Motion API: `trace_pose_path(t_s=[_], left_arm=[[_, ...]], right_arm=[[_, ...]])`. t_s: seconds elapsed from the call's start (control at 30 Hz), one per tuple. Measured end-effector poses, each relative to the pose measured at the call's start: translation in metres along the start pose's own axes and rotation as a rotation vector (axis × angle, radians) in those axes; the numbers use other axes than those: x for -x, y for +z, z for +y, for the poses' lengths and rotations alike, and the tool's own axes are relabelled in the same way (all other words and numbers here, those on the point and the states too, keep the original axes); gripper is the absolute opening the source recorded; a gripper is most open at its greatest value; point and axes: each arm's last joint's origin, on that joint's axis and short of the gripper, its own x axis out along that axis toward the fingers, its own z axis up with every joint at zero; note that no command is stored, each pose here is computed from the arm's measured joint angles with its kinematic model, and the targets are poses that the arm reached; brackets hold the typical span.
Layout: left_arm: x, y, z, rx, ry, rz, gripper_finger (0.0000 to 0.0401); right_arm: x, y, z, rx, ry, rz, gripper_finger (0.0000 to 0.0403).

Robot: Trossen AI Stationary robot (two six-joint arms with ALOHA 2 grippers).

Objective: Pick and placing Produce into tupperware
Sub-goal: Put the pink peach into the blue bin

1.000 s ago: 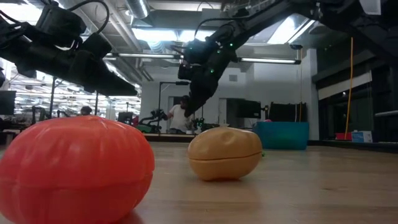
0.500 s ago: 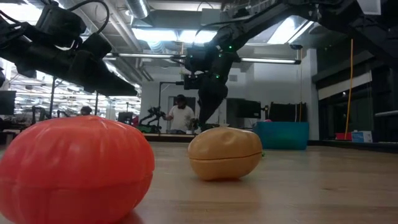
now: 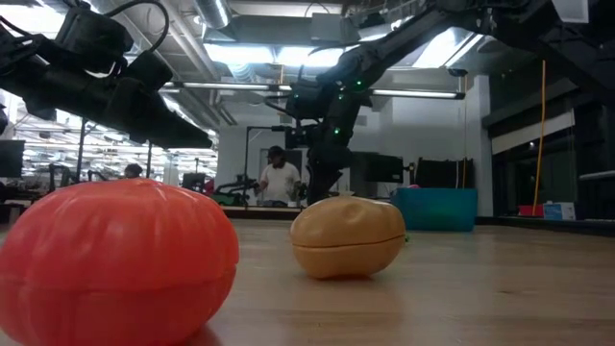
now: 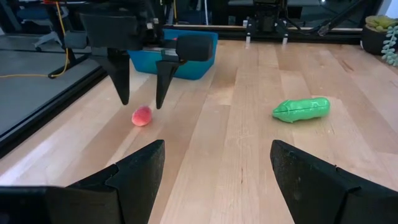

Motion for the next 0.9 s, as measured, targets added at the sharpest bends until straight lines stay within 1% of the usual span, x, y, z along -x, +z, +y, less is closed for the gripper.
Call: trace_pose_path(t_s=[0.07,0.4,0.57,0.67,0.9], left_arm=[[0.000,0.000,0.000,0.000,0.000,0.000,0.0286],[0.000,0.000,0.000,0.001,0.000,0.000,0.0286],[0.000,0.000,0.000,0.021,0.000,0.000,0.0286],[0.000,0.000,0.000,0.021,0.000,0.001,0.0286],[0.000,-0.001,0.000,0.020,0.000,0.007,0.0286]], right_arm=[[-0.002,0.000,-0.001,0.000,-0.010,-0.016,0.0245],[-0.002,-0.003,-0.002,-0.009,0.000,0.008,0.0245],[-0.021,-0.009,-0.001,-0.013,0.029,0.059,0.0245],[-0.023,-0.010,-0.002,0.012,-0.025,0.086,0.0245],[-0.023,-0.009,-0.003,0.010,-0.028,0.072,0.0245]])
